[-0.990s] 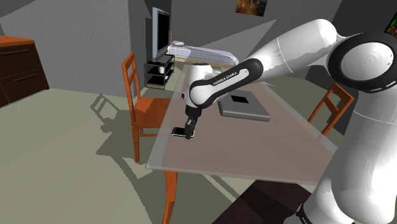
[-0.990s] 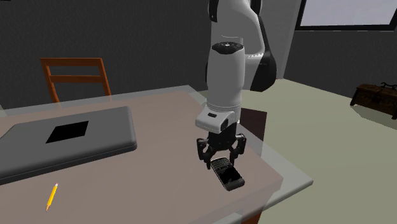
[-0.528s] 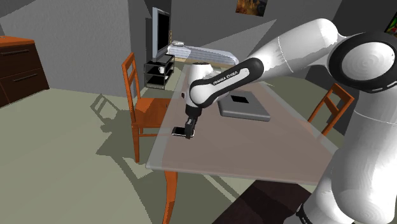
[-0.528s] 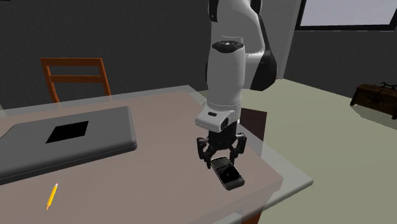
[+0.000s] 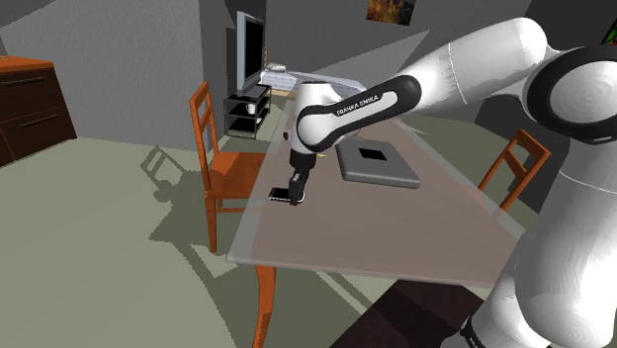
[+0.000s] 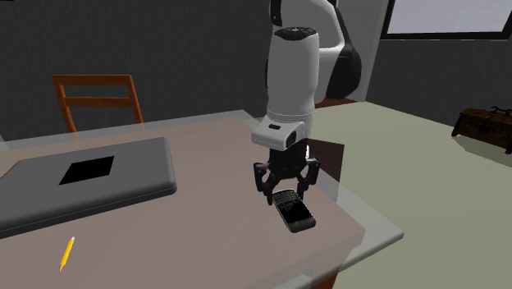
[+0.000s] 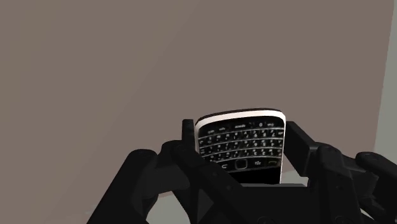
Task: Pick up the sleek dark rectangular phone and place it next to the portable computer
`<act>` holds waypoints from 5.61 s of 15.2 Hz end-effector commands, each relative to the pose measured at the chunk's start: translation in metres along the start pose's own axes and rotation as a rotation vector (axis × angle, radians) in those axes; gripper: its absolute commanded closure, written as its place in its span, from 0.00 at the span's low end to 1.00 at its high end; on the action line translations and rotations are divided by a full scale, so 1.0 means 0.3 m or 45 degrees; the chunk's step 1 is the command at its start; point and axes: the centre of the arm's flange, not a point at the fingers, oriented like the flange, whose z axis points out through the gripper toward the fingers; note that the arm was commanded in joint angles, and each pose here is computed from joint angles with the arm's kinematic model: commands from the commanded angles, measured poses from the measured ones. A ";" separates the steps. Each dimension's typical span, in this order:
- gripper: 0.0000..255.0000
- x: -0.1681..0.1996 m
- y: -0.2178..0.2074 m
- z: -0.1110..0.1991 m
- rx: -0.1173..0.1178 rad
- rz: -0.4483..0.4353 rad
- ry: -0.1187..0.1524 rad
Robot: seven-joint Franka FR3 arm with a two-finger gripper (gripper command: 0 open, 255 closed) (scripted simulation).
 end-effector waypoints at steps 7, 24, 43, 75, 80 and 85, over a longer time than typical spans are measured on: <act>1.00 0.003 -0.002 -0.143 0.000 0.000 0.000; 1.00 -0.365 0.310 -0.255 0.000 0.000 0.000; 1.00 -0.973 0.825 -0.268 0.000 0.000 0.000; 0.00 -0.977 0.830 0.076 0.000 0.000 0.000; 0.00 -0.977 0.829 -0.091 0.000 0.000 0.000; 0.00 -0.977 0.829 -0.091 0.000 0.000 0.000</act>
